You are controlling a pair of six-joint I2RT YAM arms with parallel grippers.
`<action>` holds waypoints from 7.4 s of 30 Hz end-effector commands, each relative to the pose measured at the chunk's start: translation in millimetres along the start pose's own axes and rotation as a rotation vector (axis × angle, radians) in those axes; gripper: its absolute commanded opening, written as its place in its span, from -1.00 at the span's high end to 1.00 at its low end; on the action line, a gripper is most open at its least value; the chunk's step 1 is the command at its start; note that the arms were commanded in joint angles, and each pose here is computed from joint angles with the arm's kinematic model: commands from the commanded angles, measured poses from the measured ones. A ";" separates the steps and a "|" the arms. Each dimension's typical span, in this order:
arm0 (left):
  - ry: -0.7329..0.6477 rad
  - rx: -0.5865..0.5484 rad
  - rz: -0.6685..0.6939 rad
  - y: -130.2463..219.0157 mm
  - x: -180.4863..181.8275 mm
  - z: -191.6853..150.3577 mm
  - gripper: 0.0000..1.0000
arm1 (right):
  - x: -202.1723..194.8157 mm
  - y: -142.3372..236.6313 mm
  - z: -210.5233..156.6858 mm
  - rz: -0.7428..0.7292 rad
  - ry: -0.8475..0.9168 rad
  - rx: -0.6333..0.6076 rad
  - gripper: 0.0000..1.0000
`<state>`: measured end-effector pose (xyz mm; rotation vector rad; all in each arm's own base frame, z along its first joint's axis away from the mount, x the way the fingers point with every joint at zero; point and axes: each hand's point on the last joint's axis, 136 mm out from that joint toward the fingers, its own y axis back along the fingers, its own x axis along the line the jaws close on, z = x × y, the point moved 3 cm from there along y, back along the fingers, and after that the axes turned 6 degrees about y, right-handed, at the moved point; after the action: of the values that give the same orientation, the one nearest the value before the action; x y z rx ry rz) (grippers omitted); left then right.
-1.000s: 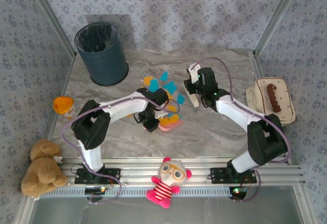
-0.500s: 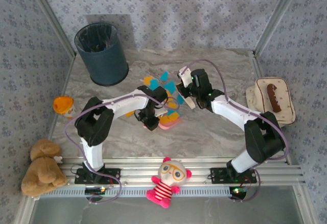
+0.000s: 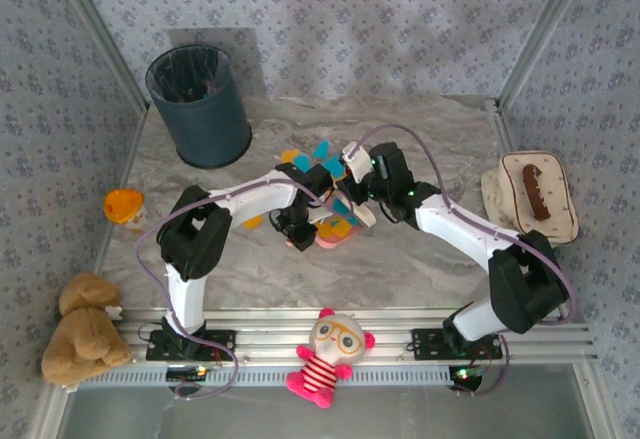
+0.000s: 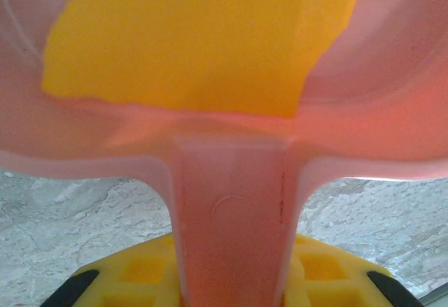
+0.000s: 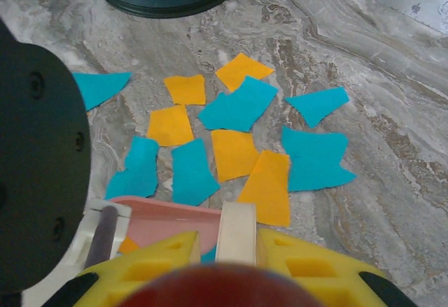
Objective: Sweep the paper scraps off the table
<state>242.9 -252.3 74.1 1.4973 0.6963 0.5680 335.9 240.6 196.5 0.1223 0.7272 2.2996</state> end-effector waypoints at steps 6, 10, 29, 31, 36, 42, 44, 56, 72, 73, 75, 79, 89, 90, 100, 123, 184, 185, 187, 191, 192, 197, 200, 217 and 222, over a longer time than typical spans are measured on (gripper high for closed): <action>0.007 -0.006 -0.015 6.7 -0.7 4.5 1.00 | 13.8 20.9 5.6 0.038 -0.052 -0.038 1.00; -0.003 -0.015 -0.017 9.9 -1.6 3.3 1.00 | 1.2 25.5 10.6 -0.054 -0.078 -0.070 1.00; -0.037 -0.021 -0.057 9.9 -10.0 -1.6 1.00 | -29.4 17.4 2.6 -0.267 -0.124 -0.026 1.00; -0.037 -0.026 -0.058 9.7 -10.3 -0.8 1.00 | -21.8 13.0 3.6 -0.212 -0.125 -0.029 1.00; -0.037 -0.038 -0.058 9.5 -10.3 1.6 1.00 | -5.2 11.4 8.9 -0.099 -0.120 -0.048 1.00; -0.042 -0.063 -0.055 13.9 -10.4 3.6 1.00 | -3.4 23.4 16.5 -0.085 -0.121 -0.100 1.00; -0.047 -0.079 -0.056 17.3 -10.5 4.4 1.00 | -13.0 28.7 16.3 -0.146 -0.133 -0.114 1.00; -0.062 -0.230 -0.039 52.1 -8.5 5.1 1.00 | -66.3 93.5 4.2 -0.522 -0.277 -0.225 1.00; 0.145 -0.568 -0.199 154.7 30.1 27.8 1.00 | -94.0 132.9 -47.4 -0.656 -0.387 -0.147 1.00; 0.162 -0.594 -0.216 164.0 33.2 28.8 1.00 | -93.6 132.6 -48.5 -0.651 -0.388 -0.143 1.00; 0.190 -0.648 -0.255 184.1 40.6 30.2 1.00 | -92.7 132.0 -49.8 -0.644 -0.391 -0.138 1.00; 0.250 -0.728 -0.298 213.5 58.0 32.4 1.00 | -92.1 130.8 -52.7 -0.639 -0.393 -0.130 1.00; 0.448 -0.899 -0.432 275.7 119.4 32.5 1.00 | -92.7 129.6 -54.8 -0.632 -0.403 -0.118 1.00; 0.466 -0.911 -0.435 279.4 125.1 31.8 1.00 | -93.1 129.8 -55.2 -0.633 -0.404 -0.118 1.00; 0.657 -1.006 -0.489 306.7 176.6 25.9 1.00 | -92.8 129.3 -58.3 -0.634 -0.418 -0.109 1.00; 0.994 -1.166 -0.722 336.4 271.0 44.9 1.00 | -90.4 126.0 -59.1 -0.611 -0.449 -0.116 1.00; 1.083 -1.323 -1.421 399.5 266.4 48.3 1.00 | -87.6 111.0 -49.6 -0.527 -0.464 -0.156 1.00; 1.069 -1.326 -1.370 400.3 262.4 45.7 1.00 | -86.9 110.2 -45.3 -0.513 -0.464 -0.169 1.00; 1.052 -1.325 -1.251 397.3 255.2 39.1 1.00 | -86.6 107.8 -33.2 -0.477 -0.461 -0.203 1.00; 1.010 -1.288 -1.059 382.1 240.7 26.0 1.00 | -85.1 97.3 -8.2 -0.389 -0.476 -0.270 1.00; 0.994 -1.272 -1.014 377.7 236.1 22.0 1.00 | -85.6 93.0 -2.1 -0.367 -0.485 -0.284 1.00; 0.933 -1.167 -0.737 337.5 214.0 -7.8 1.00 | -85.6 67.4 30.3 -0.231 -0.539 -0.354 1.00; 0.893 -1.099 -0.600 310.8 199.1 -30.4 1.00 | -84.7 46.9 48.2 -0.150 -0.562 -0.357 1.00; 0.758 -0.849 -0.316 217.5 116.7 -110.9 1.00 | -121.2 -91.0 86.9 0.090 -0.772 -0.344 1.00; 0.737 -0.814 -0.323 208.6 108.8 -110.7 1.00 | -138.0 -118.2 77.5 0.085 -0.842 -0.336 1.00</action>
<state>260.2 -93.6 280.2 0.3502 1.1112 1.0173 517.1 254.6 201.9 0.8720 -0.0021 2.1132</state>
